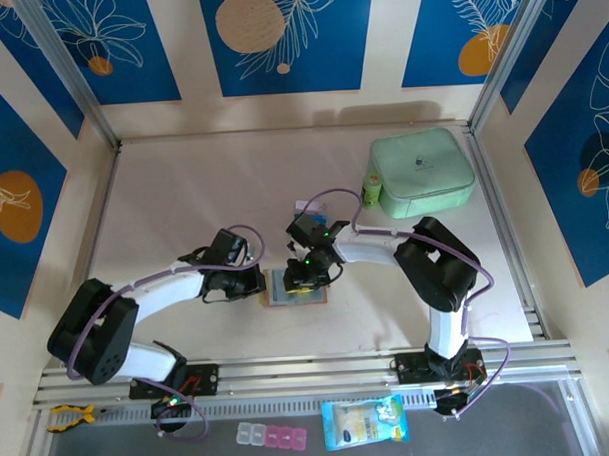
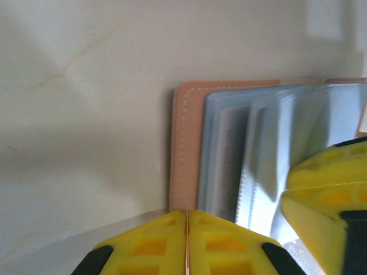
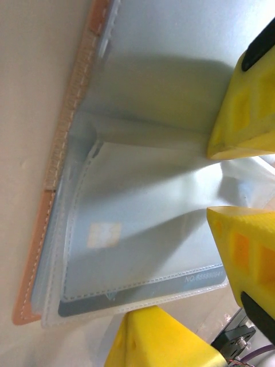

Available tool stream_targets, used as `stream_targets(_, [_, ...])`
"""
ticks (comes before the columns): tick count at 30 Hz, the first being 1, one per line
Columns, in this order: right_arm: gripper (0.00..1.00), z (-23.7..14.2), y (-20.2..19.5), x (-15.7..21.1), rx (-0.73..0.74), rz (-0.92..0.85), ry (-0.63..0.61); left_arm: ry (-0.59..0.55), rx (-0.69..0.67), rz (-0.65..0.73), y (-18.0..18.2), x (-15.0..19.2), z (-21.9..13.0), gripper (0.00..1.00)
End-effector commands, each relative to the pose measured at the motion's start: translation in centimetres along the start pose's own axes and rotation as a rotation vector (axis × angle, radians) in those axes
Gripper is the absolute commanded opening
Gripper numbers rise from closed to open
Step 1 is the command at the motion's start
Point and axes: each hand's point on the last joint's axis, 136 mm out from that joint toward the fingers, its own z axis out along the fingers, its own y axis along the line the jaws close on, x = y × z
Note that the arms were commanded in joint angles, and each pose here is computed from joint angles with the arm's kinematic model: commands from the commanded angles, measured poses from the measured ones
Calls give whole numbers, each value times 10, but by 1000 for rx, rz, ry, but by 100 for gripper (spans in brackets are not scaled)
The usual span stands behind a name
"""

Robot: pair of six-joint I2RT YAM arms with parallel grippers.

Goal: Take the credit cards out of the card holder

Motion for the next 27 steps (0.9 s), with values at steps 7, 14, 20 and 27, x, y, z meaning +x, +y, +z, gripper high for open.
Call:
stream_targets(7, [24,2,-9,8,-5,16,20,-42,116,6,-40,-14,-18,18])
stream_targets(14, [18,6,-12,9,-22,25,24,-4,166,-21,-50,-12,-4,26])
stream_targets(20, [15,7,-14,10,-43,37,24,26,141,-32,-46,-8,6,28])
stream_targets(27, [13,6,-13,11,-99,47,25,40,113,-40,-39,-6,13,29])
